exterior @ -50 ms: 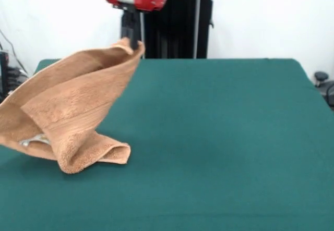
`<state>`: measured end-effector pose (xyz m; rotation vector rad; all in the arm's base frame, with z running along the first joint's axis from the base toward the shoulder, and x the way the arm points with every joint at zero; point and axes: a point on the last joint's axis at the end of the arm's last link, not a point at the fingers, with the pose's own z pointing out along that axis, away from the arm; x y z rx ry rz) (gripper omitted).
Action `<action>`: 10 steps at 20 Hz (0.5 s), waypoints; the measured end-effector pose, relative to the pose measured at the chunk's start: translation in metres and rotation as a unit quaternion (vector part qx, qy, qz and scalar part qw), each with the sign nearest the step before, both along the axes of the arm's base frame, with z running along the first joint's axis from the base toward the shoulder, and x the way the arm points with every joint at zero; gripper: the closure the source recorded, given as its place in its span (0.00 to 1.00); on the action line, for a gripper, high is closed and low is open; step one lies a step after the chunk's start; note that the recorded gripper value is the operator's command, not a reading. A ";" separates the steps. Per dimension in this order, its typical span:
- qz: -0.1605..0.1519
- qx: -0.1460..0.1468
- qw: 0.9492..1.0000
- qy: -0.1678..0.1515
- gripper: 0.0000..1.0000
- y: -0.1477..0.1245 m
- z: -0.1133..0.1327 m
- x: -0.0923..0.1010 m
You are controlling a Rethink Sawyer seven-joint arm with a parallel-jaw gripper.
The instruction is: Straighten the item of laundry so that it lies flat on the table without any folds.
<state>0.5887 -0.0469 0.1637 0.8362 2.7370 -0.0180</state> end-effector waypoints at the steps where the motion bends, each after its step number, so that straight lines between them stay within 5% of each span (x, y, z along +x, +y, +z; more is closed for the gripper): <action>1: 0.001 0.002 1.000 0.001 1.00 0.003 -0.003 -0.003; 4: 0.002 0.005 1.000 0.005 1.00 0.008 -0.010 -0.010; 10: 0.024 -0.046 0.999 0.011 1.00 0.037 -0.008 -0.035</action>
